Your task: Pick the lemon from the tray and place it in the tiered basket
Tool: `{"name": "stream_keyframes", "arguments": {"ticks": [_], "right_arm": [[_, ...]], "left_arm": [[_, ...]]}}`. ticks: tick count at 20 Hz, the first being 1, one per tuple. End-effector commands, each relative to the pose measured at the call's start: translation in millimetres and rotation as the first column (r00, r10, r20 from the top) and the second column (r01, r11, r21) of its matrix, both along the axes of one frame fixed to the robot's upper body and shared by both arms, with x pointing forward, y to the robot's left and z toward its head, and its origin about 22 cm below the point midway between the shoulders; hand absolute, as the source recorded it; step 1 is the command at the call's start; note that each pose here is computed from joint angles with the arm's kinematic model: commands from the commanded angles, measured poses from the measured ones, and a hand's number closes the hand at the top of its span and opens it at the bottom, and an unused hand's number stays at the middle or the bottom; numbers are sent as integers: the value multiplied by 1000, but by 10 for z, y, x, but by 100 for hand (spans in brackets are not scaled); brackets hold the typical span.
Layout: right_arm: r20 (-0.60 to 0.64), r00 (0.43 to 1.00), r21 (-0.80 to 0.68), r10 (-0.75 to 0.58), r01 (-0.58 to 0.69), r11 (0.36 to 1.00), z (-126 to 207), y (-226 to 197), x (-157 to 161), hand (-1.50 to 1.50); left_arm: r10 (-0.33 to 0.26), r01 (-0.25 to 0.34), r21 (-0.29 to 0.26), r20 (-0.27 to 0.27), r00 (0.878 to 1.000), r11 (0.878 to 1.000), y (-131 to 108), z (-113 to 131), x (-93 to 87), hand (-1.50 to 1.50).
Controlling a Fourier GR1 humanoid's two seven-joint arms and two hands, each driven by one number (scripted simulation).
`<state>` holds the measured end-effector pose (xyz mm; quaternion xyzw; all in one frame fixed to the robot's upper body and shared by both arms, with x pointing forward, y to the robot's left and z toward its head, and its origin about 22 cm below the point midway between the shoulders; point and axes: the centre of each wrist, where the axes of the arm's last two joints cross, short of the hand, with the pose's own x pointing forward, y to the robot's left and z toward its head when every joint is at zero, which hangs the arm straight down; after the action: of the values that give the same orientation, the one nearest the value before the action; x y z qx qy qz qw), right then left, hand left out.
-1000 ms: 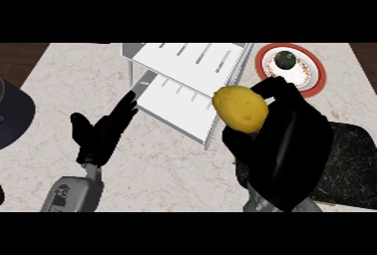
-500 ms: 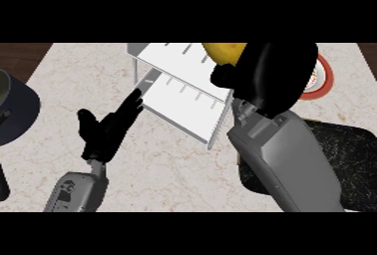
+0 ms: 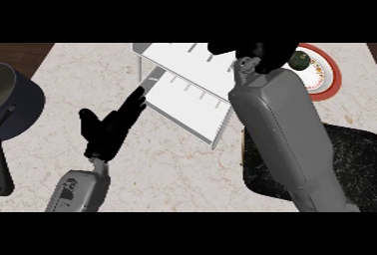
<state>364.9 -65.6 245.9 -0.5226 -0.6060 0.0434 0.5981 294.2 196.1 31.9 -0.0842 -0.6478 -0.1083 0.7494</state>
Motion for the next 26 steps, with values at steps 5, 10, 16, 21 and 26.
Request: {"name": "stream_keyframes", "arguments": {"ticks": [5,10,16,21,26], "right_arm": [[116,993,264,3,-34,964,-204,103,342,-150],[274,962,228,-2,-63,971,-57,310,472,-150],[371,920,281,-126,18,960,45,400,567,-150],[320,914,411,-249,103,906,-4,274,592,-150],[269,936,384,-226,111,917,-100,270,383,-150]], "left_arm": [[-17,17,-5,3,1000,1000,-61,88,91,0],[-17,17,18,-15,1000,1000,-131,62,13,0],[30,-29,16,-25,999,999,58,-112,7,0],[80,-80,5,-39,996,997,170,-85,0,0],[106,-106,8,-59,993,994,216,-217,-119,0]]}}
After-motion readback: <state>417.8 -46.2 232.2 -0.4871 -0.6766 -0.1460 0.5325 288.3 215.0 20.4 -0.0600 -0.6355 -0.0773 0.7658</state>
